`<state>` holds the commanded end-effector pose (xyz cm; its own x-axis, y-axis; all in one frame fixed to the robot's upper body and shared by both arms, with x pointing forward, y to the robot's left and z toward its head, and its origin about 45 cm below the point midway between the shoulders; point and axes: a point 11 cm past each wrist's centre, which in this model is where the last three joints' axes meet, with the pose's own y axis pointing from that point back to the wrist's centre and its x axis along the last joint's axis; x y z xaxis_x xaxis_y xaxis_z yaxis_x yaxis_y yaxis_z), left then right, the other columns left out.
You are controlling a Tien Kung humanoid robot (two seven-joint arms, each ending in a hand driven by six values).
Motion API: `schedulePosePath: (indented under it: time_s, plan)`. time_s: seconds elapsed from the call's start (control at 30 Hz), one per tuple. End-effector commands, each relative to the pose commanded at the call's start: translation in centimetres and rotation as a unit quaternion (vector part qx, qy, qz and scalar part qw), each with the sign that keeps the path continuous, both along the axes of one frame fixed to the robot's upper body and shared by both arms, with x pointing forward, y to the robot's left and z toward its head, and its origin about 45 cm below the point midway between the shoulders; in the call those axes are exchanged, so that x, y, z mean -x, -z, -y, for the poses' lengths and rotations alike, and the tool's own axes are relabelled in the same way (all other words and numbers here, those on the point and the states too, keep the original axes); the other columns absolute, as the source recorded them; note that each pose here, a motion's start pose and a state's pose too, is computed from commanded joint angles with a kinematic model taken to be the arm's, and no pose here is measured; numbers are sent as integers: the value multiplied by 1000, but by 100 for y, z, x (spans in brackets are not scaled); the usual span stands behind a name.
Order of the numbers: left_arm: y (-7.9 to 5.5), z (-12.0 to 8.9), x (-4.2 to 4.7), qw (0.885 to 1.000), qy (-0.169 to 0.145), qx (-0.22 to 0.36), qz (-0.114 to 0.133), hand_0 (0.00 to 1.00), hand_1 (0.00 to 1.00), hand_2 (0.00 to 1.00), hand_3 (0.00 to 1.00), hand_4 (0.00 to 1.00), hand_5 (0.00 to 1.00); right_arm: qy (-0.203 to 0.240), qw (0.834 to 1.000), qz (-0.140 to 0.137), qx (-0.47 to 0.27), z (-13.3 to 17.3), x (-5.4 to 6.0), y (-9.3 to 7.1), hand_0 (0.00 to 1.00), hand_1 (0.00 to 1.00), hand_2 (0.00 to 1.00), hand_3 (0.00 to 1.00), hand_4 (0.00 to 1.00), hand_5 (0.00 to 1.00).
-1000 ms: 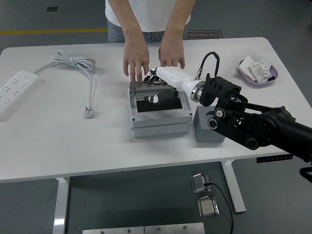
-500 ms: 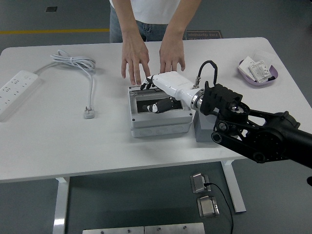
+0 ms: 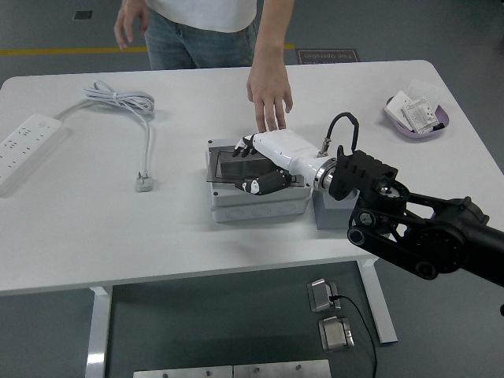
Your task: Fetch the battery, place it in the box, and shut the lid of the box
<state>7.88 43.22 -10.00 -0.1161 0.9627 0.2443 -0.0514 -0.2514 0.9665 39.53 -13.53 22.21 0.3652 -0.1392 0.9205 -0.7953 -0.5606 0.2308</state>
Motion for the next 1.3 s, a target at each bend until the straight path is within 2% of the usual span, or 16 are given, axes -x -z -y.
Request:
schedulePosePath:
  time_s: [0.53, 1.07, 1.3]
  plan:
    - [-4, -9, 7, 1000, -1, -1, -4, 669, 723, 682, 627, 635, 184, 14, 1000, 0, -2, 94, 14, -32, 682, 677, 661, 714, 807, 421]
    - [3, 4, 24, 1000, -4, 0, -5, 669, 723, 682, 626, 635, 182, 85, 996, -23, -17, 687, 219, 37, 663, 668, 647, 716, 811, 430]
    - [14, 30, 30, 1000, -4, 3, -5, 669, 723, 682, 626, 635, 182, 98, 994, -33, -25, 789, 295, 103, 641, 665, 648, 722, 811, 432]
